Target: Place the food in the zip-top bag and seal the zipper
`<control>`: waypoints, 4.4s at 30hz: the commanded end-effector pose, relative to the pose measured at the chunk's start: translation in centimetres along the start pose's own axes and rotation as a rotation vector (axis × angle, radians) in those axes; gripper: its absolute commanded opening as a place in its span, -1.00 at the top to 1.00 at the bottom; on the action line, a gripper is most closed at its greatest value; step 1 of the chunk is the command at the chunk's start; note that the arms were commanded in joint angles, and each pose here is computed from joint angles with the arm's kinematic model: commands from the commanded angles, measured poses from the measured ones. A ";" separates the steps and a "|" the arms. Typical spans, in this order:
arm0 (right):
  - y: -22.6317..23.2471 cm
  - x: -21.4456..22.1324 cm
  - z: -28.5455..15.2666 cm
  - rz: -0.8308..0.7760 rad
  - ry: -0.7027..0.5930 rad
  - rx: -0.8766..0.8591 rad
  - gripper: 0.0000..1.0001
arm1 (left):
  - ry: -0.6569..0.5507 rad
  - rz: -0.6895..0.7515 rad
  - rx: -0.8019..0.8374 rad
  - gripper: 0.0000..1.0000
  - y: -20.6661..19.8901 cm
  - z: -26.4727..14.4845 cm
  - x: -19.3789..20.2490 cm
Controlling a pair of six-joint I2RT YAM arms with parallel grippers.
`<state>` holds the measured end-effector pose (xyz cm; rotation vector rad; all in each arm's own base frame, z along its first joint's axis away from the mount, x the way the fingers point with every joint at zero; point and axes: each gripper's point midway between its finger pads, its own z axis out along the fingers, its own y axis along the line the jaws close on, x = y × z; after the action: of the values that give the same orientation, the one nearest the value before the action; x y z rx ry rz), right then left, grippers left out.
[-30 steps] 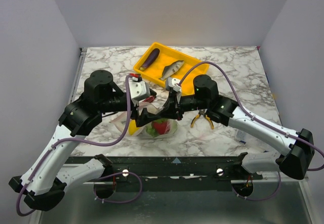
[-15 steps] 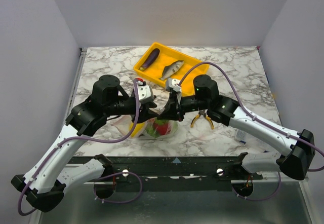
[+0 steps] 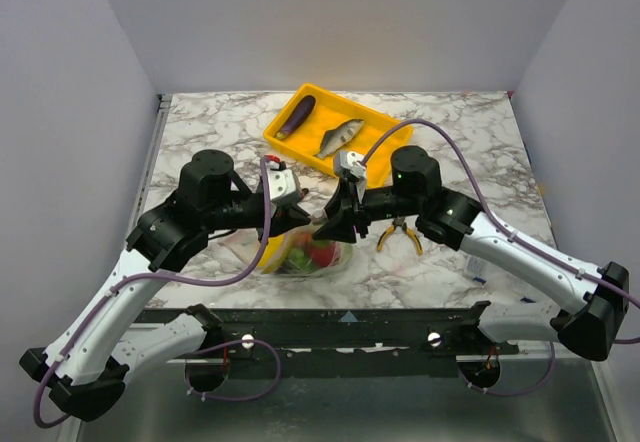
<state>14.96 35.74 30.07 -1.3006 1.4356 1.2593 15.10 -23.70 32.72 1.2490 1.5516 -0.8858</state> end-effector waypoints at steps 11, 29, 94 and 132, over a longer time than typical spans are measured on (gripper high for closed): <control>0.5 -1.8 0.2 0.065 -0.004 -0.037 0.99 | -0.048 0.011 0.021 0.27 -1.4 -1.2 -1.1; -0.6 -2.4 -0.1 0.072 -0.038 0.049 0.99 | -0.003 -0.173 0.097 0.19 -1.7 -0.2 -2.9; 2.4 -1.2 -0.6 0.109 -0.132 -0.071 1.00 | 0.027 -0.229 0.039 -0.35 -1.1 -0.4 0.3; 0.4 -4.8 -2.1 0.362 0.120 0.149 -0.17 | 0.020 -0.217 0.084 1.00 -1.8 -1.3 -0.3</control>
<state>15.77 34.76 38.54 -1.0471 1.6333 1.2934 13.57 -22.84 31.90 1.1493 1.7556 -1.0594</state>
